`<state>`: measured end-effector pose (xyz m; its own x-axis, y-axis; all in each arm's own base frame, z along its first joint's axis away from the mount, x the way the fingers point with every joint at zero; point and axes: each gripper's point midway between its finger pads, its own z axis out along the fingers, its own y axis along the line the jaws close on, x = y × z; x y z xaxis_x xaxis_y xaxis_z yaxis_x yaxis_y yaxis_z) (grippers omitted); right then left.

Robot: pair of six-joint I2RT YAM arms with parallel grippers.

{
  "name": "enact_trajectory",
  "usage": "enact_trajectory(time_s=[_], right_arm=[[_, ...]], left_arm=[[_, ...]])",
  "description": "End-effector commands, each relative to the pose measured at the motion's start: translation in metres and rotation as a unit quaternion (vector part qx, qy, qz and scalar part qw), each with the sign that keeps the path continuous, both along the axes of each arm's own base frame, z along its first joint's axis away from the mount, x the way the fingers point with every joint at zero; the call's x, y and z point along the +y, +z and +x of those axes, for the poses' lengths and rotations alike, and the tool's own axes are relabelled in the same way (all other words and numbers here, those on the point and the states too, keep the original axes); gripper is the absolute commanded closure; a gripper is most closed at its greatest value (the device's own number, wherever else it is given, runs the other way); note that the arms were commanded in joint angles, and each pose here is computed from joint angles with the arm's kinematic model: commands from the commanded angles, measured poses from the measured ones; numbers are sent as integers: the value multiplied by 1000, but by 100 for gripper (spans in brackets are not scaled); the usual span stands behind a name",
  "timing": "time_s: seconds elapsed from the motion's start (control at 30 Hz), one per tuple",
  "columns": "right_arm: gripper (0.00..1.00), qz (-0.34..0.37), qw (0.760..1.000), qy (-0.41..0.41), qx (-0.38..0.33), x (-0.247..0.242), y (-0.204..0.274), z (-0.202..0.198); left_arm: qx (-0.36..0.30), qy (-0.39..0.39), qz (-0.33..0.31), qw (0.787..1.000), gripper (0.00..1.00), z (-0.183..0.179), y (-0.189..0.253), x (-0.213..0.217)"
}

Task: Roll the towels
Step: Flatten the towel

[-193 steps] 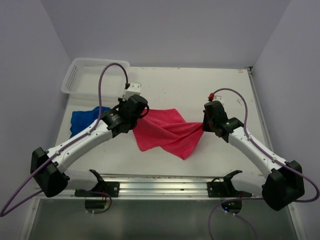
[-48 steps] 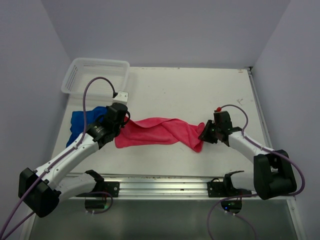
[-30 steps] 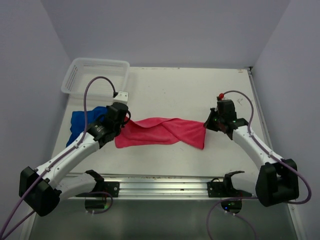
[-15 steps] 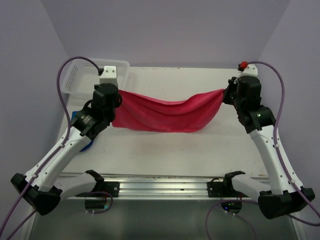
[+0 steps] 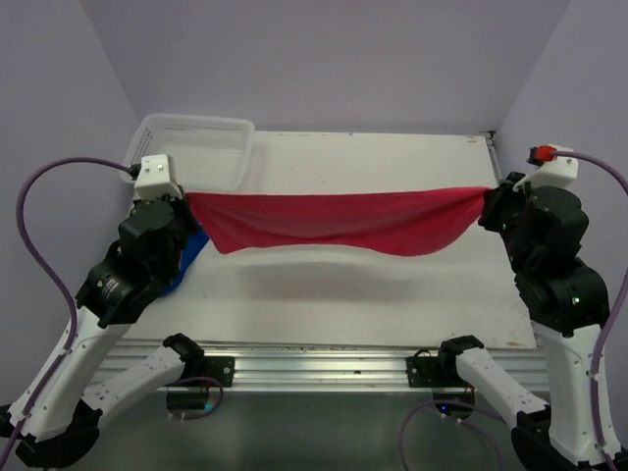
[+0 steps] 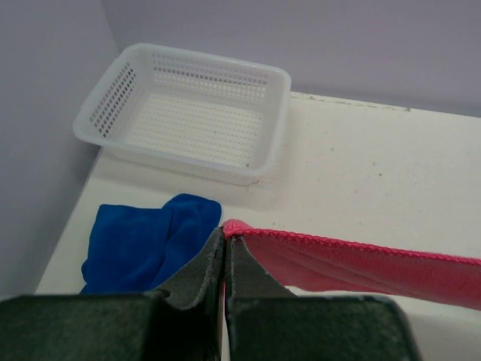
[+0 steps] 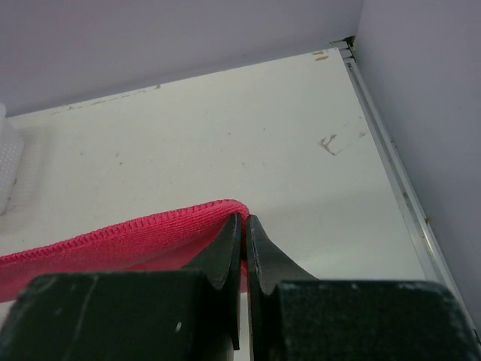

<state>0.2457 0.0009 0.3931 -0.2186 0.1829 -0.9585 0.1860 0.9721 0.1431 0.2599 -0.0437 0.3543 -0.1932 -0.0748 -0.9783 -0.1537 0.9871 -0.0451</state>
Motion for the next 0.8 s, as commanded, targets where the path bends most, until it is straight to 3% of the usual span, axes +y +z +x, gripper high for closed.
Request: enact_trajectory(time_s=[0.0, 0.17, 0.27, 0.47, 0.77], right_arm=[[100, -5, 1000, 1, 4, -9, 11, -37], [100, 16, 1000, 3, 0, -12, 2, -73], [100, 29, 999, 17, 22, -5, -21, -72], [100, 28, 992, -25, 116, -3, -104, -31], [100, -13, 987, -75, 144, -6, -157, 64]], left_arm=[[22, -19, -38, 999, 100, -16, -12, -3], [30, -46, -85, 995, 100, -38, -28, -5], [52, -64, -95, 992, 100, -41, -45, -14], [104, -14, -99, 989, 100, -28, -101, -16], [119, 74, -35, 990, 100, 40, -139, -26]])
